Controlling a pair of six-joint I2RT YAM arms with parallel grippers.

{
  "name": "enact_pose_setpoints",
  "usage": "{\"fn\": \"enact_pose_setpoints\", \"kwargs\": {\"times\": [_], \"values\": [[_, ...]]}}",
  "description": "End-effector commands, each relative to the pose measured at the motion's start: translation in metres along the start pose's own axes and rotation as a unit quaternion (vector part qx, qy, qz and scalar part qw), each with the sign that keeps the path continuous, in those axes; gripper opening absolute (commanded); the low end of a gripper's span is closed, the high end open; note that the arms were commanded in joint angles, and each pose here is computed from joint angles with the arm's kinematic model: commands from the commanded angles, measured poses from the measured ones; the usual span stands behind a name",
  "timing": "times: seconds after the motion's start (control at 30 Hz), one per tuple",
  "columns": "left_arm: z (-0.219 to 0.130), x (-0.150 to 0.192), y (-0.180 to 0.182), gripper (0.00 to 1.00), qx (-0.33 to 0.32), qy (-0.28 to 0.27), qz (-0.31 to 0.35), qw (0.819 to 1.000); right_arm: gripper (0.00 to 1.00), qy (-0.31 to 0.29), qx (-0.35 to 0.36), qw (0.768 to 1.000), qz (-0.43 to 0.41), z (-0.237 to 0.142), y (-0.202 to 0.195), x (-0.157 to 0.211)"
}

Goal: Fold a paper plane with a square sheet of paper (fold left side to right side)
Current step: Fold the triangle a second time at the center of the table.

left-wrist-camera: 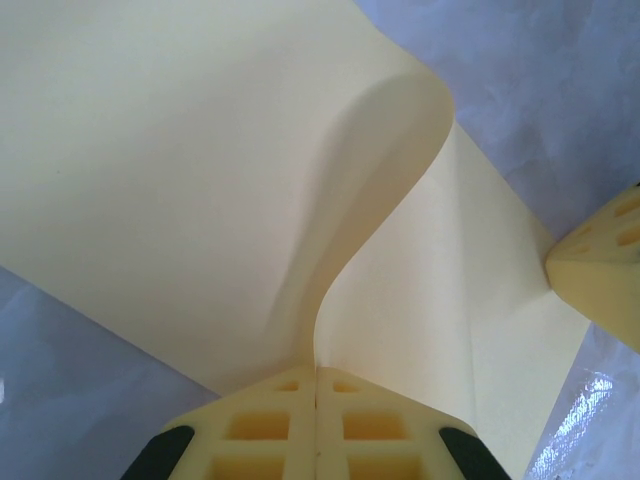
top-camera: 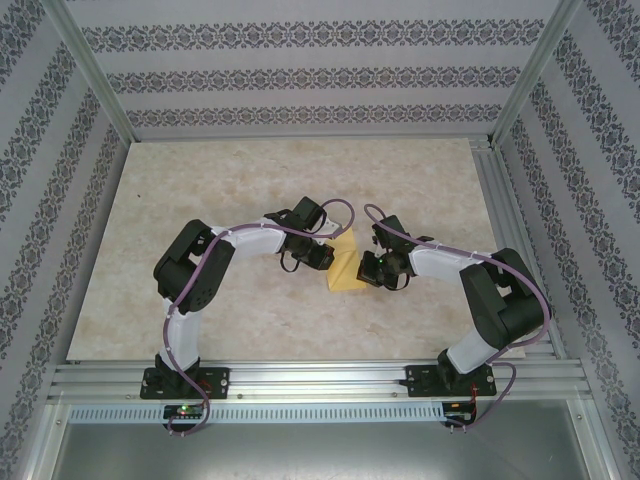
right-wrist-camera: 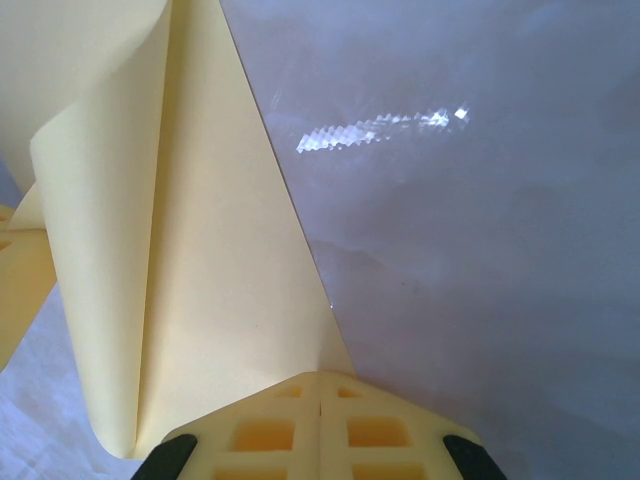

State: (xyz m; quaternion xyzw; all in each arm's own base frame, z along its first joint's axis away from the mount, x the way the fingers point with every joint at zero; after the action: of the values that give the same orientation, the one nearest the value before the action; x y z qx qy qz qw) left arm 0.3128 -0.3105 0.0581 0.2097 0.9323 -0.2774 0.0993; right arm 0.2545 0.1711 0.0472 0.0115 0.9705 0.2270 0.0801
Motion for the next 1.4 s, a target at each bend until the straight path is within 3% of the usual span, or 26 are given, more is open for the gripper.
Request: {"fn": "enact_pose_setpoints", "kwargs": {"times": [0.0,0.3,0.7,0.97,1.37], "values": [[0.004,-0.004,0.006,0.08,-0.004,-0.004,-0.002,1.0,0.06,0.025,0.037,0.999,0.001,0.005,-0.012,0.012],[0.007,0.003,0.01,0.08,-0.011,0.006,-0.004,1.0,0.11,0.003,0.02,1.0,-0.004,-0.002,-0.002,0.002],[0.014,0.003,0.011,0.08,-0.008,0.01,-0.006,1.0,0.24,-0.052,-0.003,0.998,-0.022,-0.038,0.019,-0.017],[0.011,0.0,0.008,0.08,-0.003,0.004,-0.004,1.0,0.1,-0.039,-0.03,0.999,-0.003,-0.021,0.023,-0.017],[0.003,-0.006,-0.002,0.08,0.01,-0.006,0.002,1.0,0.09,0.013,0.022,1.0,0.008,0.009,-0.003,0.003]]}}
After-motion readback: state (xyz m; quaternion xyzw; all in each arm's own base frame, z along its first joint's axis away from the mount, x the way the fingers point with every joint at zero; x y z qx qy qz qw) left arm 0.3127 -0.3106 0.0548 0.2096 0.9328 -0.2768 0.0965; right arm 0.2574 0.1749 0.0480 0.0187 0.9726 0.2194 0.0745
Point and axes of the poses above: each hand's point on the last joint's axis, 136 mm out from that joint toward the fingers, its own z axis out along the fingers, its own y axis along the line the jaws close on, x = y × z, the point moved 4 cm from there along -z, back along the fingers, and after that the axes turned 10 degrees about -z, right-handed, at the moved point
